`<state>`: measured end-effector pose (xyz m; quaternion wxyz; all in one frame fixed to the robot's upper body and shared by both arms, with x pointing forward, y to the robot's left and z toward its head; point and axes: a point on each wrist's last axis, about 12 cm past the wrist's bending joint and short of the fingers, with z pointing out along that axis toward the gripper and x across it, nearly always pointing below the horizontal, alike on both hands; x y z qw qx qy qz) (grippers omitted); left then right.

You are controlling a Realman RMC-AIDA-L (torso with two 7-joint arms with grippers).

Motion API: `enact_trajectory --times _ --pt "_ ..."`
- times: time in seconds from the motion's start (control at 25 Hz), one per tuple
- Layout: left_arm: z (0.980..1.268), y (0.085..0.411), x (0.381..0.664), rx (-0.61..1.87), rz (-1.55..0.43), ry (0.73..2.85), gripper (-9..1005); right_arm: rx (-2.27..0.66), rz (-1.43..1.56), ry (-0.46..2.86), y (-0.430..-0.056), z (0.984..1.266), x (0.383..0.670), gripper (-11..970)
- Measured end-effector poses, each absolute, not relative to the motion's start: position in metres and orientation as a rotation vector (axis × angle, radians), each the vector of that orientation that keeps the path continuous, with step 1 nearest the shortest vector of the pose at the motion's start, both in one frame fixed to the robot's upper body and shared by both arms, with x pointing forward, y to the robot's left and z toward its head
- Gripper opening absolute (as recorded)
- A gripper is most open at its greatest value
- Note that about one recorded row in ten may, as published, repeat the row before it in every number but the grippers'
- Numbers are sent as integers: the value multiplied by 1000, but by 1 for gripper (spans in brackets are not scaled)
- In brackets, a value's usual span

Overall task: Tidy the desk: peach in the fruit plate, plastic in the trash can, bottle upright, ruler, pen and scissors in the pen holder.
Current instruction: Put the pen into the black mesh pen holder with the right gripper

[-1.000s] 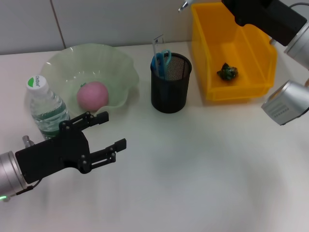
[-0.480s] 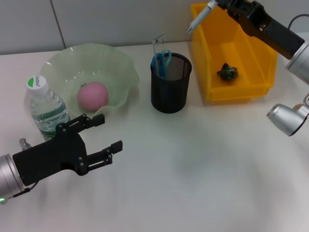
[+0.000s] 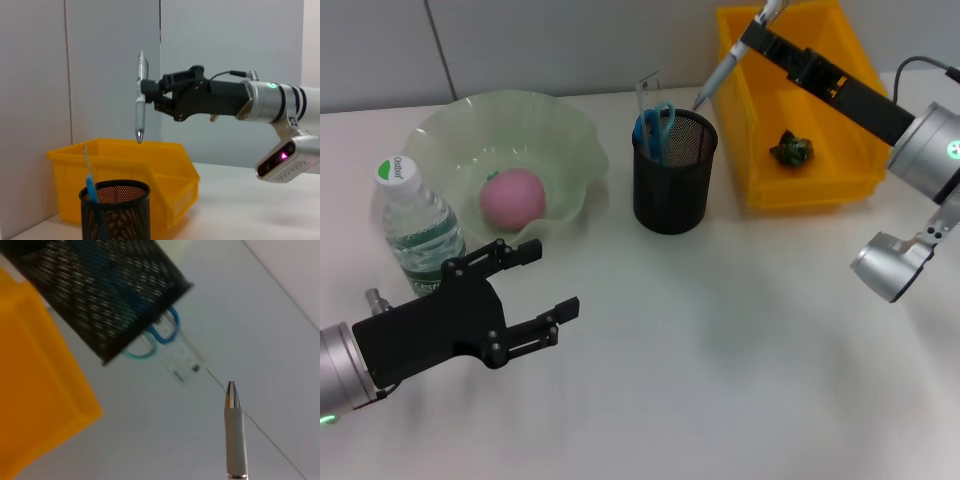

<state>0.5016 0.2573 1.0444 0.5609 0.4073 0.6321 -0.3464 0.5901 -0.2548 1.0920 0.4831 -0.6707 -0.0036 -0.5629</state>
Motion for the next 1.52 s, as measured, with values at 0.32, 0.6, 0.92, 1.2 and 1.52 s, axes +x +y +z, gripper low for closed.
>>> enact_trajectory --times 0.32,0.6,0.92,1.2,1.52 --pt "1043 256 501 961 -811 1489 785 -1710 -1387 -12 -246 1088 603 128" --pt "1043 256 501 966 -806 1489 785 -1730 -1430 -141 -233 1090 608 129" --pt "1042 258 501 959 -790 1487 785 -1720 -1470 -249 -221 1089 607 131" --pt "1043 260 501 938 -782 1488 785 -1720 -1502 -193 -227 1083 602 132" --pt "1044 260 502 941 -774 1482 785 -1739 -1499 -152 -230 1076 598 133"
